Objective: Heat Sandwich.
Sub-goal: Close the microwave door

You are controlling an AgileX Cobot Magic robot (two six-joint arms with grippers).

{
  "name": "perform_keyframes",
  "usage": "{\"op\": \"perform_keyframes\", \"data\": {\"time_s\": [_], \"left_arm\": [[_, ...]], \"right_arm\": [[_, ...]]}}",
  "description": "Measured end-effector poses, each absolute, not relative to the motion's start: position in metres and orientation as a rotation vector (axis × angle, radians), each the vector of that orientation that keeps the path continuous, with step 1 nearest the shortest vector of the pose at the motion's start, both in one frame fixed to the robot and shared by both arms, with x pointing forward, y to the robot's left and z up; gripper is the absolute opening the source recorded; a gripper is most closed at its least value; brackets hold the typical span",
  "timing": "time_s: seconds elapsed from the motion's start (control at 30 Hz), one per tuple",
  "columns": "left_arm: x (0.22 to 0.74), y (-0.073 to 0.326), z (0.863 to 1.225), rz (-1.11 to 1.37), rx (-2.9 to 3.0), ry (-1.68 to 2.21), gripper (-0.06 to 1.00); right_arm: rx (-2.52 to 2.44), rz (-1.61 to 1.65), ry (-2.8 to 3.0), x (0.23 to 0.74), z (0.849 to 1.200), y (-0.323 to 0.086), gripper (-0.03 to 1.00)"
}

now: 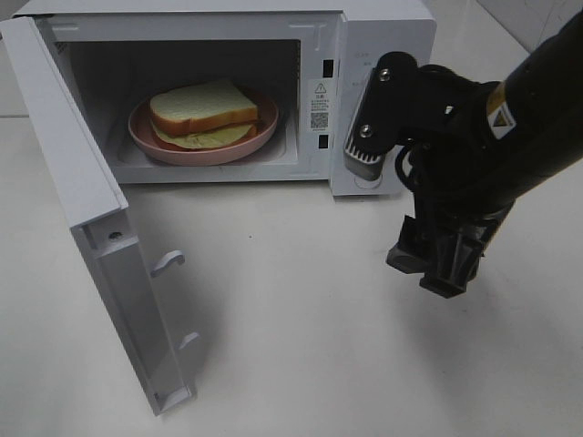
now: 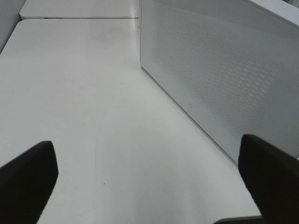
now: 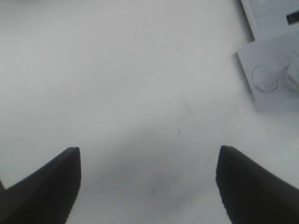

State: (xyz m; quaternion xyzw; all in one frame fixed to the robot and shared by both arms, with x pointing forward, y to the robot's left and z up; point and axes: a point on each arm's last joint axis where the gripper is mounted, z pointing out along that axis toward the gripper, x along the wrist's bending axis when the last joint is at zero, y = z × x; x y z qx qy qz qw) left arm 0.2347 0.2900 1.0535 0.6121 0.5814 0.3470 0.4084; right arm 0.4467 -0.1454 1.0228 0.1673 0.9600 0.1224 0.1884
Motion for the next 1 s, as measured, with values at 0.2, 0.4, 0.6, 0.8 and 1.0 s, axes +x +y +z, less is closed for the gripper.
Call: {"op": "perform_keyframes", "data": {"time_s": [0.2,0.4,0.6,0.8,1.0], "left_arm": [[0.235,0.29,1.054,0.874,1.542,1.465,0.99],[0.235,0.29,1.054,0.874,1.542,1.465,0.99],[0.235,0.29,1.054,0.874,1.542,1.465,0.99],[0.235,0.29,1.054,0.874,1.542,1.465,0.99],[0.235,0.29,1.054,0.874,1.542,1.465,0.99]], "right_arm": [[0.822,0.307,2.687,0.428,1.038,-0.162,0.77],[0.983,0.185,2.711,0.411,1.046,-0.177,0.77],[1.063,0.149,2.712,0.395,1.058,-0.19,0.77],[1.102,0.177,2.7,0.371,1.066,-0.208,0.77],[1.124,0.226,2.675,0.351,1.064,-0.223,0.77]]}}
